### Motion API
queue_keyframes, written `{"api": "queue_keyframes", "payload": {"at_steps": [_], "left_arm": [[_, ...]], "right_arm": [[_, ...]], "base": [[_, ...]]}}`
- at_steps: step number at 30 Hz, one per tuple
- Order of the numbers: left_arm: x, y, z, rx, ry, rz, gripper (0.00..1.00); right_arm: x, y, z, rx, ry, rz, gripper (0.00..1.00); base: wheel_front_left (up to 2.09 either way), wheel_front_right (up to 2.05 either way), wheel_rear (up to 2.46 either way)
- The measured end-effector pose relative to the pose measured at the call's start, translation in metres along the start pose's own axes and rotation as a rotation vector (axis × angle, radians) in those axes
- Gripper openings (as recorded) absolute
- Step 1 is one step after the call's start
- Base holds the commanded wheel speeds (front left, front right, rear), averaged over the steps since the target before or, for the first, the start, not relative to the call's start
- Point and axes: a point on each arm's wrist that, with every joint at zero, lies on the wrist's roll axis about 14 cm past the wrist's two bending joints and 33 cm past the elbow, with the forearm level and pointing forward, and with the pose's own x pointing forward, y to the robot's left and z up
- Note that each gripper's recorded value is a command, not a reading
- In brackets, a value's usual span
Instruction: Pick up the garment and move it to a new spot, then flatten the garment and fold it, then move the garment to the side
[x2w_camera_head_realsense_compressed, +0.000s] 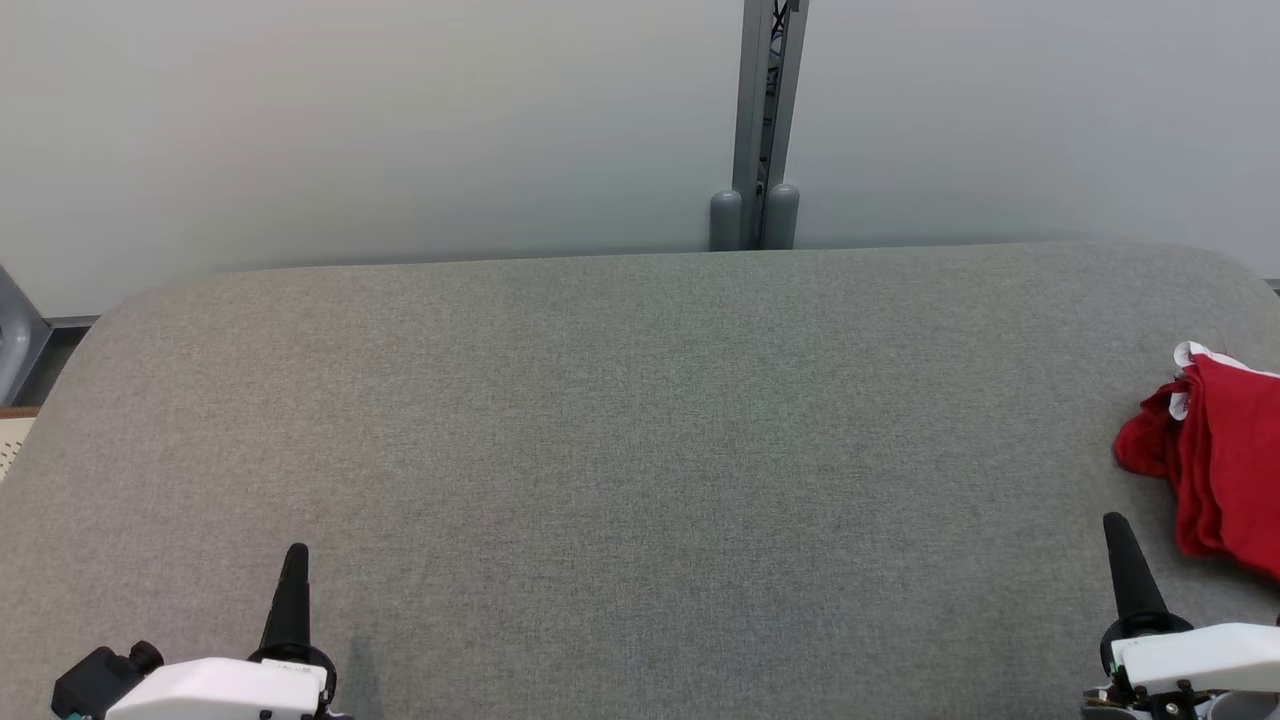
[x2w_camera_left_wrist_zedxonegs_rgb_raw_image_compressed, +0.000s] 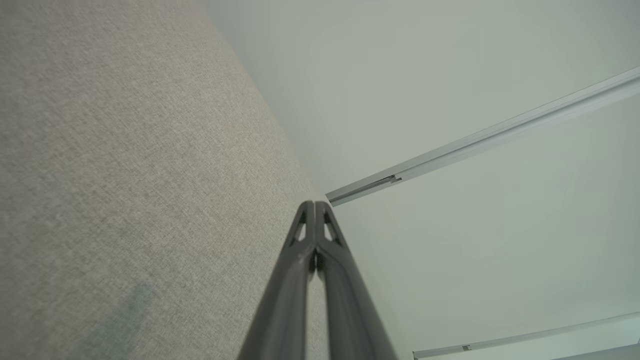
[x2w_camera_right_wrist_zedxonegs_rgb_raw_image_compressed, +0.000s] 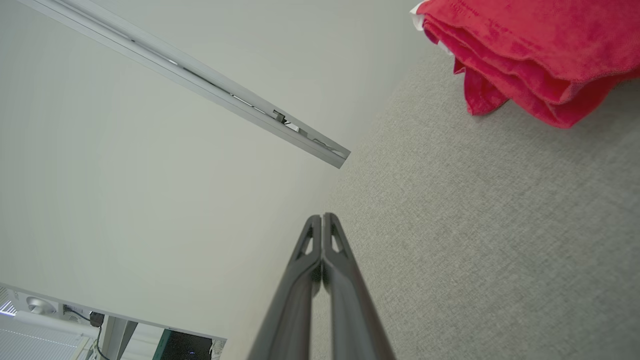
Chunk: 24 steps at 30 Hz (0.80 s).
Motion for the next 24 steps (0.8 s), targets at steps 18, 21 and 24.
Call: {"api": "queue_keyframes", "payload": {"at_steps": [18,21,24], "left_arm": [[0.010,-0.015,0.005,-0.150,0.007,-0.050,0.00],[0.011,-0.016,0.006,-0.174,0.008,-0.058,0.00],[0.013,-0.020,0.008,-0.199,0.010,-0.071,0.00]], "right_arm": [[0.007,0.006,0.003,0.178,0.005,0.019,0.00],[0.007,0.007,0.003,0.207,0.007,0.021,0.00],[0.008,0.007,0.004,0.235,0.006,0.022,0.00]], "base": [[0.00,0.00,0.00],[0.00,0.00,0.00],[0.00,0.00,0.00]]}}
